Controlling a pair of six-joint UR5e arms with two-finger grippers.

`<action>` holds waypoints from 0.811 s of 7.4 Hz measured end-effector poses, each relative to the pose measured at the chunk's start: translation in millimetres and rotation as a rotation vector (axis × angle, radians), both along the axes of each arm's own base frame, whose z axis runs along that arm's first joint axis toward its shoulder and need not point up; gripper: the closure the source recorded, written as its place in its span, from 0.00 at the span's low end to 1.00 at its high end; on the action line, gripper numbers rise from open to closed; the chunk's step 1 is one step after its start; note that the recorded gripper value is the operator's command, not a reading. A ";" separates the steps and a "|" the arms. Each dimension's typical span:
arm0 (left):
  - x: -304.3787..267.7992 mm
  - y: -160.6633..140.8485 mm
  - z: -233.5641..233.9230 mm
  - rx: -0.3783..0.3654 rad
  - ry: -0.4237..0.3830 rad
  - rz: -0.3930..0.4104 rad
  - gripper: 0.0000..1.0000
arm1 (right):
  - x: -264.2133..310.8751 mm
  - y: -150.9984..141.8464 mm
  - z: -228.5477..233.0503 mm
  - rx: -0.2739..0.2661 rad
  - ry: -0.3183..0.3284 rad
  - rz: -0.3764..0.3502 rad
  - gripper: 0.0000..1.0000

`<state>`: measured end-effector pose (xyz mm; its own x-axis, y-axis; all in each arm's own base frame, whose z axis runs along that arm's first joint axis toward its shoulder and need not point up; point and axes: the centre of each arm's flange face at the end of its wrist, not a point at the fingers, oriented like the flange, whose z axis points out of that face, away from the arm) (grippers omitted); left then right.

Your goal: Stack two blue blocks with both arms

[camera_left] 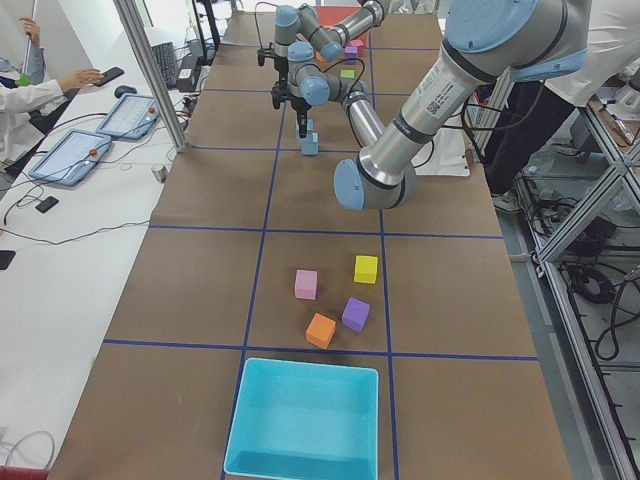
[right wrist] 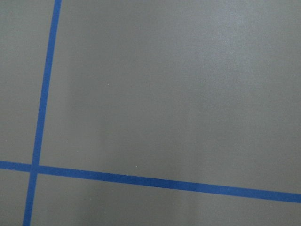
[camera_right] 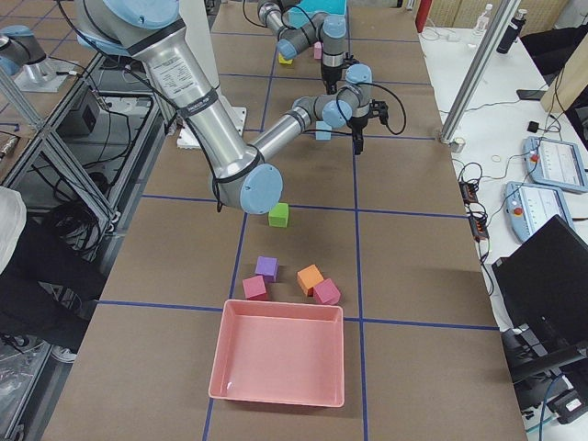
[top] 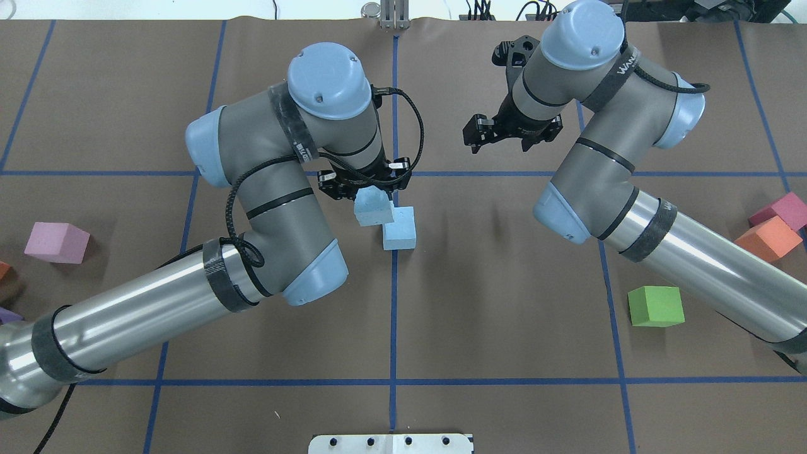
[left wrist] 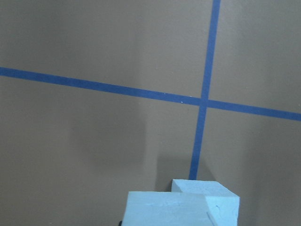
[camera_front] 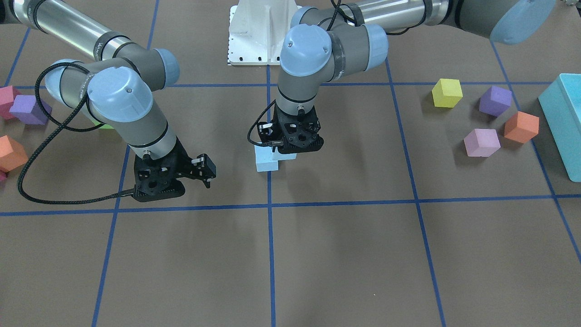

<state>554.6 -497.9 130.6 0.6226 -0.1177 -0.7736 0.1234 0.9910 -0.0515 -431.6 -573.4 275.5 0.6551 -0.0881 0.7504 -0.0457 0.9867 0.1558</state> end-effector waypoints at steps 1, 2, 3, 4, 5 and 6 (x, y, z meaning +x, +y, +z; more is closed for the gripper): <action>13.6 1.8 -5.8 0.005 -0.007 0.001 0.52 | 0.7 0.1 3.2 0.002 0.002 0.000 0.00; 21.9 4.6 -7.5 0.007 -0.009 0.005 0.52 | 1.2 0.4 6.4 0.008 0.000 -0.001 0.00; 26.3 6.7 -6.8 0.008 -0.010 0.009 0.51 | 1.4 0.9 9.0 0.014 -0.004 -0.001 0.00; 28.7 8.3 -6.0 0.009 -0.011 0.011 0.50 | 1.4 1.2 10.4 0.018 -0.006 -0.001 0.00; 30.6 8.3 -4.8 0.011 -0.008 0.012 0.39 | 1.4 1.3 10.7 0.020 -0.008 -0.001 0.00; 32.7 7.0 -3.3 0.018 -0.002 0.011 0.04 | 1.3 1.3 10.9 0.021 -0.009 -0.001 0.00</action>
<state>587.3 -490.9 127.4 0.6252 -0.0974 -0.7744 0.1128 0.9930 -0.0339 -430.3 -572.1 286.4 0.6486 -0.1046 0.7539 -0.0464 0.9833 0.1763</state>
